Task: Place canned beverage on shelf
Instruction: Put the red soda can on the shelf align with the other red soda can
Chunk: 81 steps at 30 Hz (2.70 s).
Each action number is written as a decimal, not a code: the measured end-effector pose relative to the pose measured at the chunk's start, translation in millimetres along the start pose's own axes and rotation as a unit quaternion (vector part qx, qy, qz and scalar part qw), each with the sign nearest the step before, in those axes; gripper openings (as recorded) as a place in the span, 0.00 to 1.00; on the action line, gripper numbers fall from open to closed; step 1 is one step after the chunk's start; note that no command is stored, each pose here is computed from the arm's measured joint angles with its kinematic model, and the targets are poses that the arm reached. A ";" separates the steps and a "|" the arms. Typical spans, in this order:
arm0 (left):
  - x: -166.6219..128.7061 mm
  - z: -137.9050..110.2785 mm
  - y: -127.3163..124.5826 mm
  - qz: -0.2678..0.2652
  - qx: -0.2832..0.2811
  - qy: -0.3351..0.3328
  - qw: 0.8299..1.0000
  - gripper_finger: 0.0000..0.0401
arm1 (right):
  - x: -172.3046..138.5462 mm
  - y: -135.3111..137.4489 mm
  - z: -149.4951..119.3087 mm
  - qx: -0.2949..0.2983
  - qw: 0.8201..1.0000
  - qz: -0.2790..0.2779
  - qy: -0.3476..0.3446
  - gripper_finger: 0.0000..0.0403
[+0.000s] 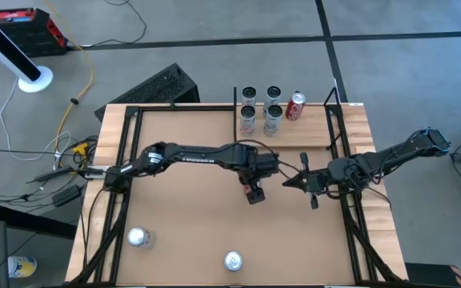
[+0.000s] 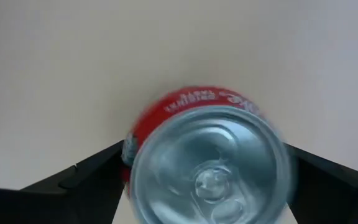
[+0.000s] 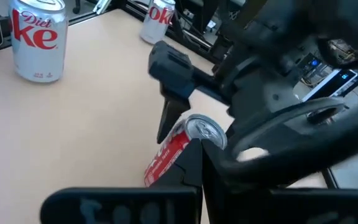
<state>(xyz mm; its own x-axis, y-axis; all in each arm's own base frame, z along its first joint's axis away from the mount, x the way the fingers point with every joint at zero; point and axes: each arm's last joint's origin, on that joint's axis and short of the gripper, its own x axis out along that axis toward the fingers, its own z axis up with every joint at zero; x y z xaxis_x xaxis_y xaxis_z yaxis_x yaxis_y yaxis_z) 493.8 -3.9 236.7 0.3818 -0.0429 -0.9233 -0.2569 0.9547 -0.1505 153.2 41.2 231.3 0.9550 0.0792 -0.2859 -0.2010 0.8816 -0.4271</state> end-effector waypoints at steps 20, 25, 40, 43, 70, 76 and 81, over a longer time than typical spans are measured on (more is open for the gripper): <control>-94.5 -20.7 0.6 0.118 0.013 0.018 0.993 0.91 | 9.4 2.1 0.1 0.020 1.000 0.002 0.004 0.09; -147.1 -47.7 -19.2 0.260 0.077 -0.021 0.962 0.91 | 21.1 2.6 5.4 0.026 0.999 -0.009 -0.024 0.08; -175.3 -212.6 -22.4 0.257 0.063 -0.223 0.938 0.91 | 42.4 3.0 18.7 0.181 0.981 -0.012 -0.065 0.08; -137.8 -241.4 -4.6 0.170 0.057 -0.292 0.939 0.91 | 45.7 -1.6 26.5 0.231 0.970 -0.015 -0.071 0.08; -75.9 -270.3 65.1 -0.053 0.064 -0.464 0.882 0.91 | 125.8 -38.0 72.6 0.175 0.940 0.013 0.292 0.74; -76.5 -269.9 64.8 -0.051 0.078 -0.467 0.879 0.91 | 134.6 -43.9 70.0 0.190 0.930 0.026 0.314 0.82; -76.5 -269.8 64.6 -0.055 0.080 -0.467 0.879 0.91 | 134.0 -49.5 66.7 0.197 0.926 0.019 0.321 0.85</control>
<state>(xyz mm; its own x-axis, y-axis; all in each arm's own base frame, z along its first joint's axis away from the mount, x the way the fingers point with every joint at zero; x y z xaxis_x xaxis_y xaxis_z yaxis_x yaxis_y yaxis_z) 208.4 -18.5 202.2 0.9778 0.0519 -0.2032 -0.0733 0.9924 -0.0991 305.8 39.2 271.3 0.5977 -0.0687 -0.7988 -0.0153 0.9952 -0.0970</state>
